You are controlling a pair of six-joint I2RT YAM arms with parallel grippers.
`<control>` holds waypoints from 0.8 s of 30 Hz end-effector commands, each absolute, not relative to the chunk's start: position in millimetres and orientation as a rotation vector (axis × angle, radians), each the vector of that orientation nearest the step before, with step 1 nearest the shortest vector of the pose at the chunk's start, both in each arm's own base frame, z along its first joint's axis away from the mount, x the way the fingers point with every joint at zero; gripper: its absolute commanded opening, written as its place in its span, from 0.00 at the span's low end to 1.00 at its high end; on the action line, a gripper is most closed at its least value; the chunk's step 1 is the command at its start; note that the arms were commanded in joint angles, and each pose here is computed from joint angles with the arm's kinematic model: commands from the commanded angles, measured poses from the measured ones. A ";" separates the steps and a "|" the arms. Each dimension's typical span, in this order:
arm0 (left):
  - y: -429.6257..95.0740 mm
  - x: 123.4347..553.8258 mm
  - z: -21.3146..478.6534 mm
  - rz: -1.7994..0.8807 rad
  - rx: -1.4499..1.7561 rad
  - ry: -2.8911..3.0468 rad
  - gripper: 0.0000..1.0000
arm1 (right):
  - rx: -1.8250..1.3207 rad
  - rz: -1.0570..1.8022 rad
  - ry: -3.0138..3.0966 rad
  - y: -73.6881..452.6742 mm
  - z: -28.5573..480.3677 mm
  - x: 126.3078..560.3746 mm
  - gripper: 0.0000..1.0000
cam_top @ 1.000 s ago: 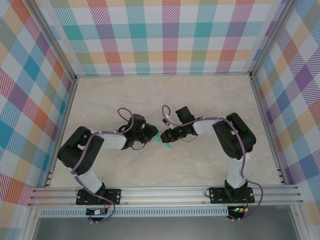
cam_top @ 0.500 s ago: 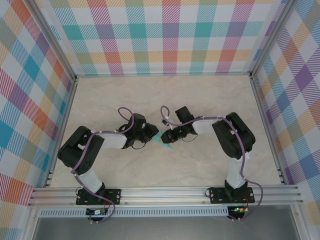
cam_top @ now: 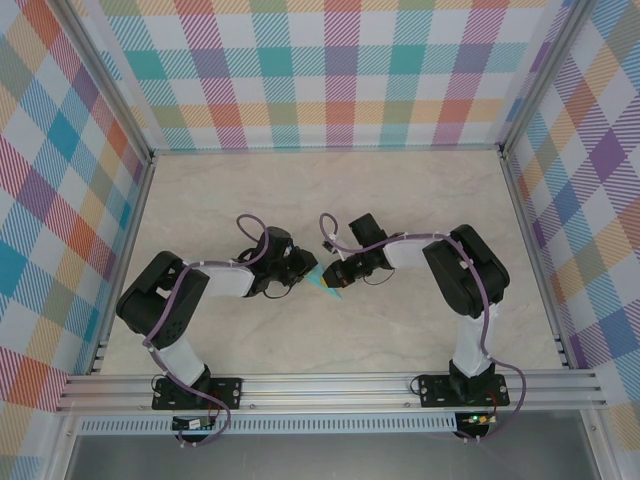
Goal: Fold a paper plane with a square sheet of paper (pick it up from the middle)
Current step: Fold the wing for the fifth time at the center of the table.
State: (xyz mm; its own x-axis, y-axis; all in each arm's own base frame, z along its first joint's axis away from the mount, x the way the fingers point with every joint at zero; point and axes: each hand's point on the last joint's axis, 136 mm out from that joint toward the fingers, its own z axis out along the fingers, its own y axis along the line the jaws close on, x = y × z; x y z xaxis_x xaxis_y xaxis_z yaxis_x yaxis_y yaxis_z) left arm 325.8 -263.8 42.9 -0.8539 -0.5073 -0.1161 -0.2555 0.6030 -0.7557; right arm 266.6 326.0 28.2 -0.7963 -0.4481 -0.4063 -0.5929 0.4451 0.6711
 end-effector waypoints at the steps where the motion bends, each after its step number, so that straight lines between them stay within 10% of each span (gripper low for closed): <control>1: -264.0 327.6 57.7 -1.115 -0.573 2.494 0.19 | -0.951 1.337 2.491 334.5 34.9 264.3 0.00; 24: -255.9 302.1 63.6 -1.184 -0.511 2.463 0.21 | -0.729 1.602 2.648 348.7 37.1 259.1 0.00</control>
State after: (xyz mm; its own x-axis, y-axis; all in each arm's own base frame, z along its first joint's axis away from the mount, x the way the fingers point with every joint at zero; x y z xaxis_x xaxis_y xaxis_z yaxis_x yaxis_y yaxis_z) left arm 300.8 -251.2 63.8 -0.8627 -0.4809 -0.1565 -0.1886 0.5931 -0.7828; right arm 263.4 345.6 37.2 -0.8889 -0.3903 -0.2400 -0.3978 0.3975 0.8269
